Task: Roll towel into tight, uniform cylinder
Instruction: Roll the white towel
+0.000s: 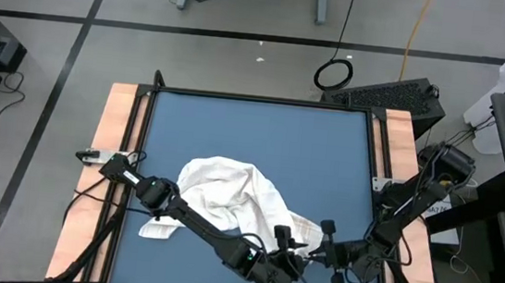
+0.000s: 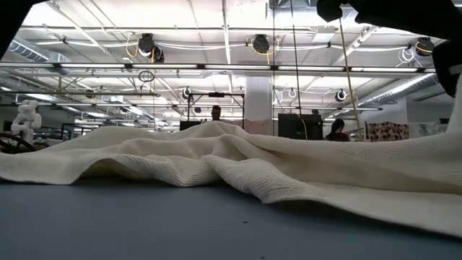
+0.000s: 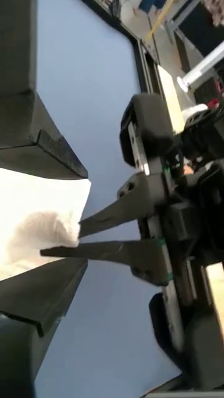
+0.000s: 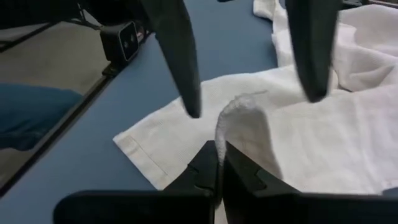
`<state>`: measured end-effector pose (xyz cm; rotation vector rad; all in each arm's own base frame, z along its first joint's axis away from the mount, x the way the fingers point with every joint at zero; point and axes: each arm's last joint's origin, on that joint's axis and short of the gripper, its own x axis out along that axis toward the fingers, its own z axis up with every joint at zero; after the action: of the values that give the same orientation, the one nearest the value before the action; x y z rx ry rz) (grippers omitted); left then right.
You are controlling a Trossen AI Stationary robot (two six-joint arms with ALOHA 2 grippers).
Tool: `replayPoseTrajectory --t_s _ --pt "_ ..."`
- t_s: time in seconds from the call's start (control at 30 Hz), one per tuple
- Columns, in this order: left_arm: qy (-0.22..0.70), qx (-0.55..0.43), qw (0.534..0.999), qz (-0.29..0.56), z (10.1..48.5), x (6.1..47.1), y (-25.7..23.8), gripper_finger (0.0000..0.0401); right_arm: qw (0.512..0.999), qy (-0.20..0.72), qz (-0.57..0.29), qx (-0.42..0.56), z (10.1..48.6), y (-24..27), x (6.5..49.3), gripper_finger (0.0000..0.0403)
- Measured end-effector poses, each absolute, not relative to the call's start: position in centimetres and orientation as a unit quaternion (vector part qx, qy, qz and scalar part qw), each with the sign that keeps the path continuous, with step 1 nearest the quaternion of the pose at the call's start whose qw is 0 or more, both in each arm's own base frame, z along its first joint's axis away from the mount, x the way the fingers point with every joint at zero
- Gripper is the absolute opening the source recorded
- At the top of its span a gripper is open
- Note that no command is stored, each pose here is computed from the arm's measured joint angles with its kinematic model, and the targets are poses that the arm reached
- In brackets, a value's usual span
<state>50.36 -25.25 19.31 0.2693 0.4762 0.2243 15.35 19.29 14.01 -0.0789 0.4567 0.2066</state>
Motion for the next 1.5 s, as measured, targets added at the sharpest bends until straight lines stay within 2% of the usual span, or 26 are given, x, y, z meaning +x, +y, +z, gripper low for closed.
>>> replayPoseTrajectory --t_s 0.2,0.8,1.0,1.33,1.5 --pt "0.246 0.137 0.956 0.079 19.2 50.5 -25.0 0.0192 0.968 0.224 0.103 -0.038 14.0 19.4 15.4 0.0004" --pt "0.273 0.144 0.949 0.063 18.5 50.5 -24.6 0.0015 0.966 0.228 0.114 -0.036 13.9 19.4 15.4 0.0004" --pt "0.277 0.147 0.948 0.062 18.4 50.4 -24.5 0.0012 0.966 0.229 0.113 -0.038 13.9 19.4 15.4 0.002" --pt "0.298 0.195 0.932 0.063 18.6 49.6 -25.1 0.0009 0.967 0.232 0.093 -0.044 13.7 19.2 15.3 0.0131" --pt "0.304 0.207 0.926 0.083 21.2 48.7 -24.4 0.0008 0.968 0.228 0.102 -0.023 14.1 19.5 14.9 0.0155"
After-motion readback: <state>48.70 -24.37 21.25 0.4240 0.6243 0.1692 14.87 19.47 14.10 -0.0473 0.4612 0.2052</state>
